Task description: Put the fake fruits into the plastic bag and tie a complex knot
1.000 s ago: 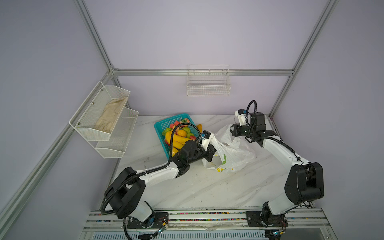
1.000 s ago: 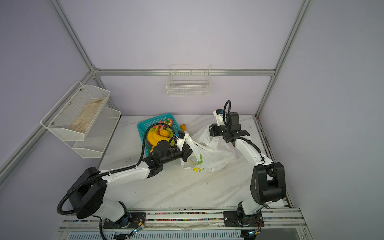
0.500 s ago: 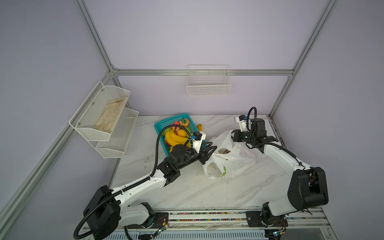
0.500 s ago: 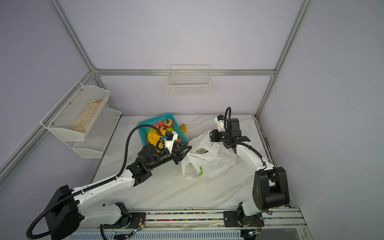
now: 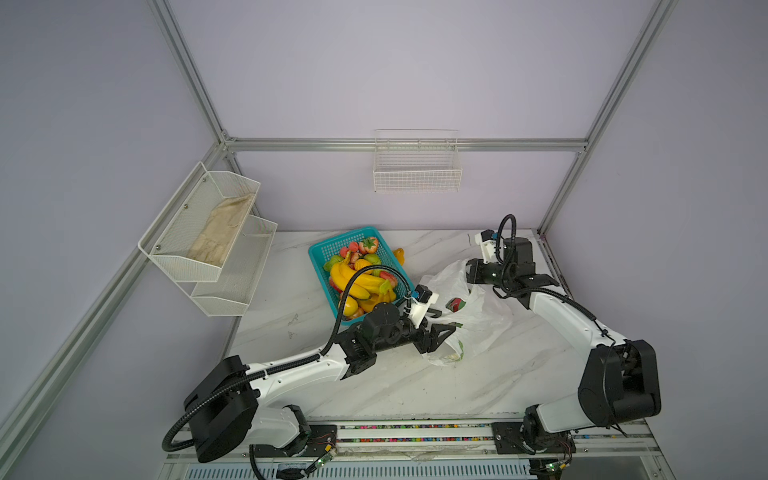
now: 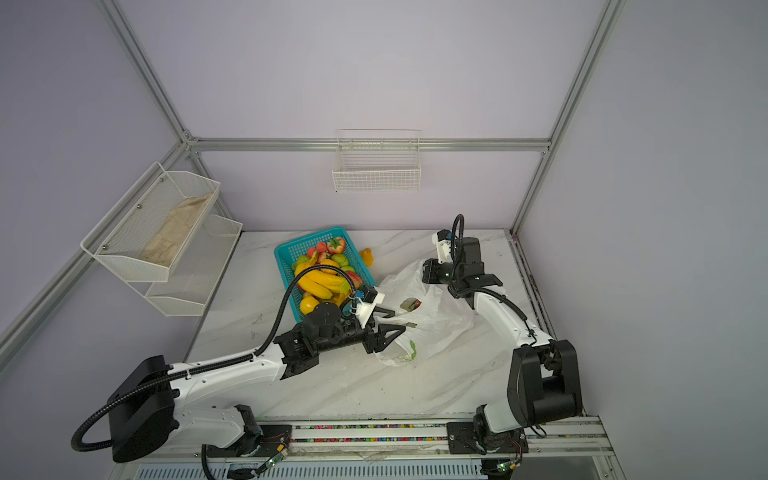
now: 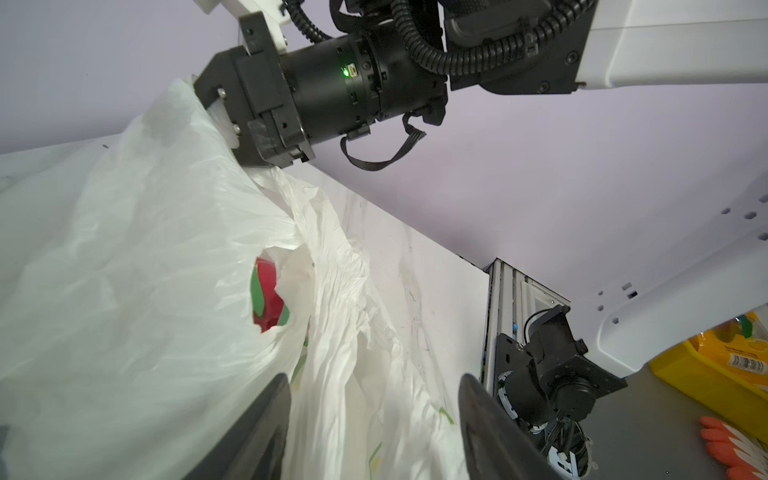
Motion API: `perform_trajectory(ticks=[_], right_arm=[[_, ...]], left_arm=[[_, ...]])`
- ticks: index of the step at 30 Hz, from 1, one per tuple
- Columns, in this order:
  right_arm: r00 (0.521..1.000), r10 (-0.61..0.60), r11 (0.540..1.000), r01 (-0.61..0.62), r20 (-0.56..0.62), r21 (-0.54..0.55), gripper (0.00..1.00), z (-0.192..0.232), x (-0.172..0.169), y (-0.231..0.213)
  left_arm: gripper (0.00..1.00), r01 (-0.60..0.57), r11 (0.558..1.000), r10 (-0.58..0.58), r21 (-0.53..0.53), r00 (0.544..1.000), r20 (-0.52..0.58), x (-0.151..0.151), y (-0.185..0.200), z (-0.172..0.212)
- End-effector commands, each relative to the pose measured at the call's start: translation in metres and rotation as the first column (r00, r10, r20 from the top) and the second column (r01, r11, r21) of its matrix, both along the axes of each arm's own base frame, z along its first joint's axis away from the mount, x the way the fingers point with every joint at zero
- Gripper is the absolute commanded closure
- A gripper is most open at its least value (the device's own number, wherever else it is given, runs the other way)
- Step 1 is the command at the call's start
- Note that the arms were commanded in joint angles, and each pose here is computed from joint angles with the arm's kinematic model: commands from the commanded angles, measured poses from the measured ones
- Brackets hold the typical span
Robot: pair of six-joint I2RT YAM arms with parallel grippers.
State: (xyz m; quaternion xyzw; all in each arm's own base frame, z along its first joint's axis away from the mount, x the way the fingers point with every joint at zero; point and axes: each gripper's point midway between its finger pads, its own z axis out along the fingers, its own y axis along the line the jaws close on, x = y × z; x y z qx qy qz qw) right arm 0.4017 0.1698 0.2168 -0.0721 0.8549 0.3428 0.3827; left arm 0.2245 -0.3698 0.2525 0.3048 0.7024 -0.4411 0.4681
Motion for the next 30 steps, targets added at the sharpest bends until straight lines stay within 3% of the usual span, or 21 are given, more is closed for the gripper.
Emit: perform_trajectory(ticks=[1,8,12,15,19,25,30], right_arm=[[1.0,-0.017,1.0,0.017,0.013,-0.01,1.0,0.006,-0.001,-0.002],[0.999,-0.034,0.999,0.033,0.029,0.035,1.0,0.016,0.0,0.0],[0.999,-0.038,0.998,0.037,0.02,0.043,1.0,0.011,-0.002,0.0],[0.999,-0.048,0.998,0.047,0.016,0.044,1.0,0.008,-0.002,-0.002],[0.997,-0.075,0.994,0.074,0.016,0.078,1.0,0.011,0.003,-0.002],[0.987,-0.159,0.974,0.152,0.028,0.169,1.0,0.029,0.028,-0.001],[0.974,-0.213,0.961,0.196,0.07,0.196,1.0,0.051,0.059,0.0]], left_arm=[[0.35,-0.042,0.999,0.042,-0.028,0.999,0.027,0.004,0.008,0.026],[0.26,-0.105,0.994,0.105,-0.006,0.992,-0.077,0.008,0.015,0.004],[0.27,-0.051,0.997,0.046,-0.05,0.993,-0.112,0.004,-0.001,0.009],[0.38,-0.017,0.997,0.009,-0.07,0.994,-0.112,0.001,-0.013,0.011],[0.65,0.025,0.994,-0.034,-0.104,0.996,-0.087,-0.001,-0.025,0.021],[0.94,0.026,0.989,-0.015,-0.147,0.997,0.075,0.012,-0.03,0.063],[1.0,-0.004,0.993,0.022,-0.121,0.988,0.151,0.044,-0.024,0.074]])
